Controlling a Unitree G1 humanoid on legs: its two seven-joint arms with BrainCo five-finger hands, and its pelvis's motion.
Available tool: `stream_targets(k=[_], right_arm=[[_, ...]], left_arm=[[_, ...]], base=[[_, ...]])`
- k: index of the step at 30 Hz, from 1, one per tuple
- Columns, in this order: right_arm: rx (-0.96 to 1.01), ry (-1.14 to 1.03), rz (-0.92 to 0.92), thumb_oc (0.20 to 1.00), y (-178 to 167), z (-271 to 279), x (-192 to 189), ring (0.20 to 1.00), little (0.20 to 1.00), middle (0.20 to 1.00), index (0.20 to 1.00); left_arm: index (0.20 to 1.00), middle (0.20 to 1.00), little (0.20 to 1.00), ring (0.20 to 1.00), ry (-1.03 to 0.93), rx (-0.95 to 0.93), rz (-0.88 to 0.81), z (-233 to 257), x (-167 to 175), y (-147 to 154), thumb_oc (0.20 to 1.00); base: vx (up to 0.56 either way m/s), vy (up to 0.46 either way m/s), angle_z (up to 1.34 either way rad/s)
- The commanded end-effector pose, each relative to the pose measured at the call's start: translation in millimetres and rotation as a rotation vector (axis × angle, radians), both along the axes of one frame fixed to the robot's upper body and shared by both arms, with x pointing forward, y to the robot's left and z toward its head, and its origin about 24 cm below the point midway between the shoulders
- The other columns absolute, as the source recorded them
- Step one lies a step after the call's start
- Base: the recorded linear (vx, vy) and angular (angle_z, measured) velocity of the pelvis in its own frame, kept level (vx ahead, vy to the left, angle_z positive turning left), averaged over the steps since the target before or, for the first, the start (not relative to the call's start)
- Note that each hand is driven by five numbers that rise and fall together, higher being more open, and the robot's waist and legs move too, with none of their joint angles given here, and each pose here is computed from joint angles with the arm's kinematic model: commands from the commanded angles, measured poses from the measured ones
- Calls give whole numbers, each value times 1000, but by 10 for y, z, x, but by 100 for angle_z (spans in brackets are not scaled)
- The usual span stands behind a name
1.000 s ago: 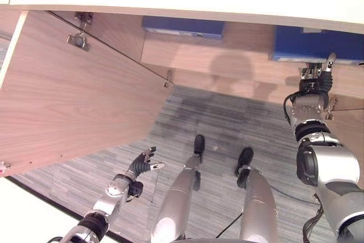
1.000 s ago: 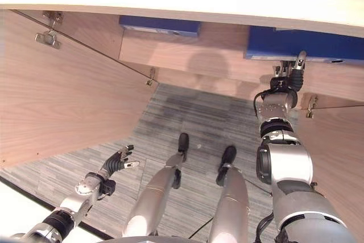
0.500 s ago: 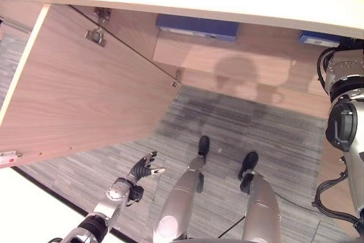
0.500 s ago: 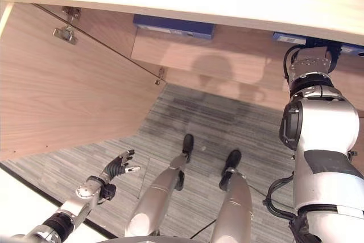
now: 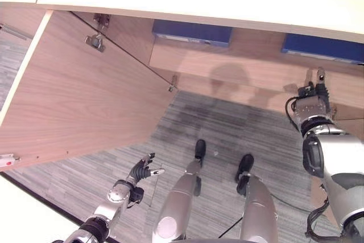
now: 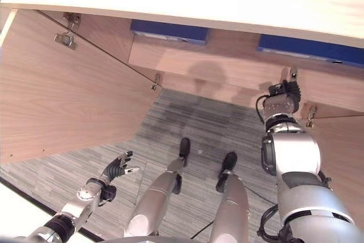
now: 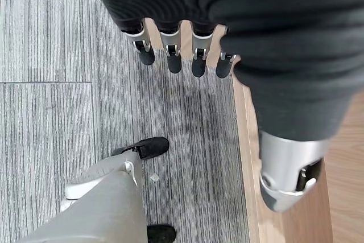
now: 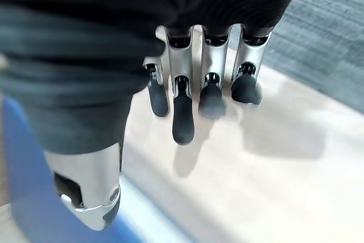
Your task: Put the empty folder in the office cabinet
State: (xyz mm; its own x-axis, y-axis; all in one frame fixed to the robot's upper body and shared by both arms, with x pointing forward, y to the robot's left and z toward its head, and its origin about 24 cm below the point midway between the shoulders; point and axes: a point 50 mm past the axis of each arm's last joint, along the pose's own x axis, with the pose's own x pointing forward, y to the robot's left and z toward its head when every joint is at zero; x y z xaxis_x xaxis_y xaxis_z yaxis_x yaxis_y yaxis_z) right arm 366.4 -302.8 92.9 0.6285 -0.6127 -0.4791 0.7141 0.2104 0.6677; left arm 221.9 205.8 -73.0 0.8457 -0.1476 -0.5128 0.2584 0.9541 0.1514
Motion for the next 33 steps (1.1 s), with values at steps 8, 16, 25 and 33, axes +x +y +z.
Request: stream_targets(k=[8,16,25,33], right_arm=[[159,64,-97,1000,51,-481,-230,1000,1000,1000,1000],[-88,286,182,1000,240,-1203,-654,1000,1000,1000,1000],[-709,660,1087,1000,771,-1999,-1495,1000,1000,1000,1000],[-791,653,1279,1000,903,-2123,-1822,1000,1000,1000,1000]], left_arm=[[1000,1000,1000,1000,14,8,-5,-48,20,-58,1000],[1000,1000,1000,1000,70,-12,43,-171,-101,-1,1000],[1000,1000,1000,1000,203,41,197,-429,-456,258,1000],[1000,1000,1000,1000,236,80,243,-500,-581,305,1000]], base=[[0,0,0],[5,5,3],[50,15,-10],[54,18,-4]])
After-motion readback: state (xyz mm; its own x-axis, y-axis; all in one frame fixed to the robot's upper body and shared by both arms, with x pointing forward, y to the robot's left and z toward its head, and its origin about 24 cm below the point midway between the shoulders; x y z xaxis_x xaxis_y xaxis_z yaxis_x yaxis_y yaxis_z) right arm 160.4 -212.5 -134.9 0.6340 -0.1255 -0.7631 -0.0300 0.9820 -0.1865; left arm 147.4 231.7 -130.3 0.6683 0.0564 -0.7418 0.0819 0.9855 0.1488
